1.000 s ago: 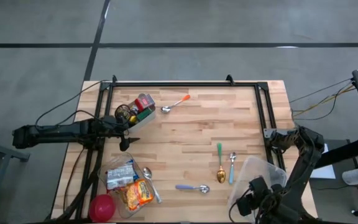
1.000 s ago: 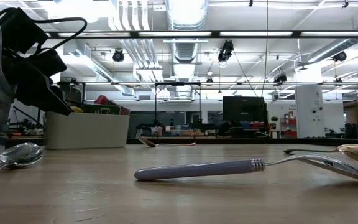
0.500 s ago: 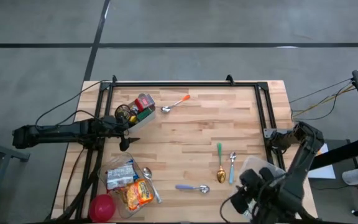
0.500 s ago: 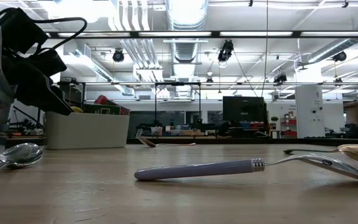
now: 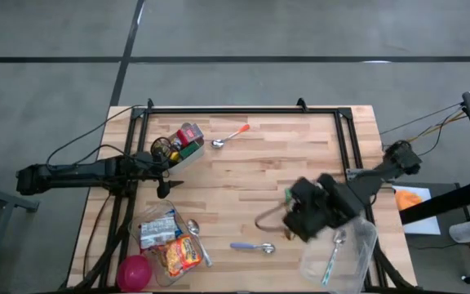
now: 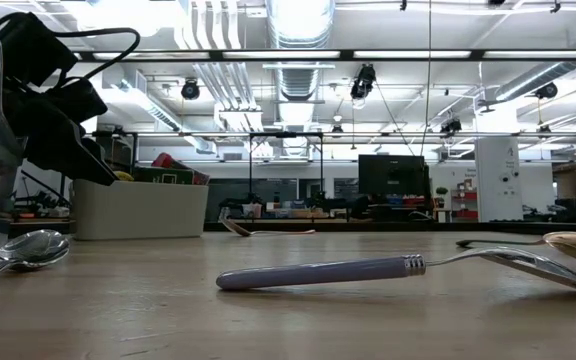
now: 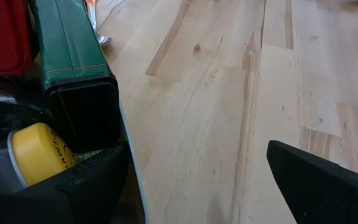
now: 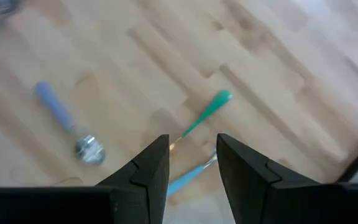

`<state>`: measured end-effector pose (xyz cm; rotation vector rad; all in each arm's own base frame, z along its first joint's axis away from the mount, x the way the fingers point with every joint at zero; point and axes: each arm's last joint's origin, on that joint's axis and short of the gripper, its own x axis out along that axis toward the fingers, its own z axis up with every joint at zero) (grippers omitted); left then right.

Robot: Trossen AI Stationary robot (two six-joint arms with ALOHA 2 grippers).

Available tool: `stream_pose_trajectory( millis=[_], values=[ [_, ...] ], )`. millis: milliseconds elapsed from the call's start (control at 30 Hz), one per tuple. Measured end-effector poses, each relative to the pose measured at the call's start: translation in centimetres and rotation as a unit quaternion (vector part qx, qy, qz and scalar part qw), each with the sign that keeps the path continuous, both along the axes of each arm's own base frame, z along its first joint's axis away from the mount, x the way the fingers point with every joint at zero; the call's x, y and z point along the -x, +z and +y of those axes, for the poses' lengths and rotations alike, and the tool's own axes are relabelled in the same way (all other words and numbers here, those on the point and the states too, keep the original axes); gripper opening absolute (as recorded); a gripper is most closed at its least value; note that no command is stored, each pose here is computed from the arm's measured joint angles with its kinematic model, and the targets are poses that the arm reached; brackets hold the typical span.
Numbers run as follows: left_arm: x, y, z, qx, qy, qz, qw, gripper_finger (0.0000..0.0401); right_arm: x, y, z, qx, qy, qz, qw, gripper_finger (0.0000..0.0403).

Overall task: Pick & Place Food Item
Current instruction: Put the green spoon into the white bin

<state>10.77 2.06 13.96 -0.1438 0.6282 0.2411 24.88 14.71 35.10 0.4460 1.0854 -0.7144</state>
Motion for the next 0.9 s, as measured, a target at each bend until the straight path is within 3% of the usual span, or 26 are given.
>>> stream_pose_trajectory(
  millis=[133, 367, 500, 900],
  values=[
    [0.0, 0.0, 0.0, 0.000, 0.000, 0.000, 1.000, 0.0383, -2.0, -1.4, -3.1, -0.013, -0.033, 0.036, 0.999, 0.0132],
    [0.0, 0.0, 0.0, 0.000, 0.000, 0.000, 1.000, 0.0383, -4.6, -5.9, -7.0, -0.086, -0.074, 0.065, 0.991, 0.0132],
    [0.0, 0.0, 0.0, 0.000, 0.000, 0.000, 1.000, 0.0383, -5.0, -8.8, -7.6, -0.135, -0.081, 0.072, 0.985, 0.0132],
    [0.0, 0.0, 0.0, 0.000, 0.000, 0.000, 1.000, 0.0383, -4.3, -13.7, -8.3, -0.189, -0.175, 0.083, 0.963, 0.0132]
  ],
)
